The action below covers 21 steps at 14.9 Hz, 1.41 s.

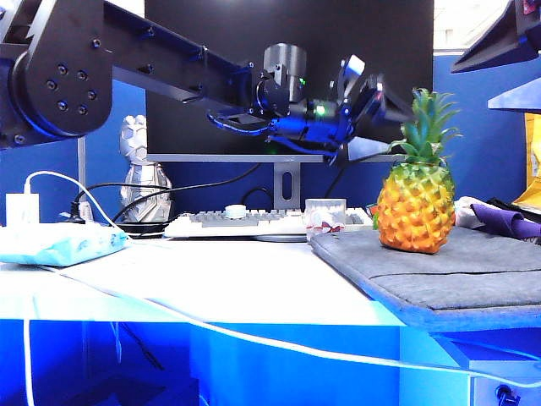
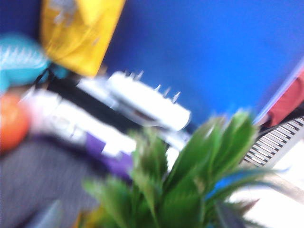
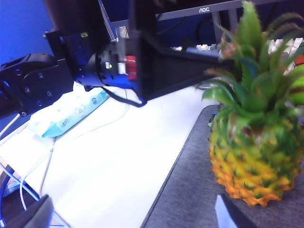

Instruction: Pick up the pineapple and place it above the gray bag.

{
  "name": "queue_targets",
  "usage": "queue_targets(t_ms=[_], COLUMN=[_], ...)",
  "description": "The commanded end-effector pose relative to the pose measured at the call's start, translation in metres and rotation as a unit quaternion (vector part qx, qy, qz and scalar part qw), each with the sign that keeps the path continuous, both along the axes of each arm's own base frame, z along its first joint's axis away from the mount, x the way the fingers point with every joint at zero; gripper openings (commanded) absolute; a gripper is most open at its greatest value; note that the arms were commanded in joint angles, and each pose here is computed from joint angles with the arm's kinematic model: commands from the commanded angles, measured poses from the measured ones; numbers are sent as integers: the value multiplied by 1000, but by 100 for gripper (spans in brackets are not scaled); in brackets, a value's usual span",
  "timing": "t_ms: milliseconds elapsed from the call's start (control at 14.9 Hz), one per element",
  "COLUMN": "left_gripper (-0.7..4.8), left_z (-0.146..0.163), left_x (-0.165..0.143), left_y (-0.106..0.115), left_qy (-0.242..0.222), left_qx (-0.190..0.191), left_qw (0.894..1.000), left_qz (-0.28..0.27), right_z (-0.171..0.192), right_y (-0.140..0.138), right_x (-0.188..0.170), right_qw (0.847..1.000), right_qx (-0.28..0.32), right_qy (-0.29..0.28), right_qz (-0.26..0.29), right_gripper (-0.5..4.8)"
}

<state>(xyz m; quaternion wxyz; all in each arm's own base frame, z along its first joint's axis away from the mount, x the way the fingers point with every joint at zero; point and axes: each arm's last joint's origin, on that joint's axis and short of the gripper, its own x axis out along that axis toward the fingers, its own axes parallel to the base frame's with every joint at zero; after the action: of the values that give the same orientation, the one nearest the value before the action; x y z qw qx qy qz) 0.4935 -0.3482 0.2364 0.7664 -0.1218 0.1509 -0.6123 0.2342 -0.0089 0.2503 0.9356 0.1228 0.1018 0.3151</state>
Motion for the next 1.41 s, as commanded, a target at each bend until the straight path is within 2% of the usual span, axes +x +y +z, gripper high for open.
queue_targets(t_ms=[67,202,470,672,806,873,941,1008,1075,1142,1276,1344,1411], left_gripper=[479,479,479,479,479,479,479,479,479,479,479,479,479], left_z=[1,5,23,32,44,55,68,85,103,123,161,182,196], left_x=[-1,3,4,-2,-11,-21,-32,-46,-59,-70,-93,-108,-119], left_y=[2,12,41,46,56,65,75,85,92,100,113,123,132], left_qy=[21,24,4,16,26,6,-23,-47,-39,-20,-18,-28,-39], left_qx=[17,22,80,79,113,166,238,303,325,325,311,315,328], left_qw=[1000,999,997,996,993,986,971,951,943,941,944,939,929], left_qz=[5,4,8,-33,-32,-18,12,34,58,88,110,137,167], right_z=[3,3,3,3,1,1,1,1,1,1,1,4,10], right_y=[0,0,0,0,0,0,0,0,0,-1,-1,-1,0], right_x=[0,0,0,0,0,0,0,0,0,1,0,-3,-9], right_qw=[1000,1000,1000,1000,1000,1000,1000,1000,1000,1000,999,999,999], right_qx=[-3,-3,-2,-2,-2,-7,-13,-14,-14,-15,5,10,11], right_qy=[-9,-9,-9,-8,-2,-5,-9,-9,-9,-7,10,13,9], right_qz=[-1,-1,1,0,0,-1,-6,-12,-13,-22,-37,-37,-38], right_gripper=[479,479,479,479,479,479,479,479,479,479,479,479,479])
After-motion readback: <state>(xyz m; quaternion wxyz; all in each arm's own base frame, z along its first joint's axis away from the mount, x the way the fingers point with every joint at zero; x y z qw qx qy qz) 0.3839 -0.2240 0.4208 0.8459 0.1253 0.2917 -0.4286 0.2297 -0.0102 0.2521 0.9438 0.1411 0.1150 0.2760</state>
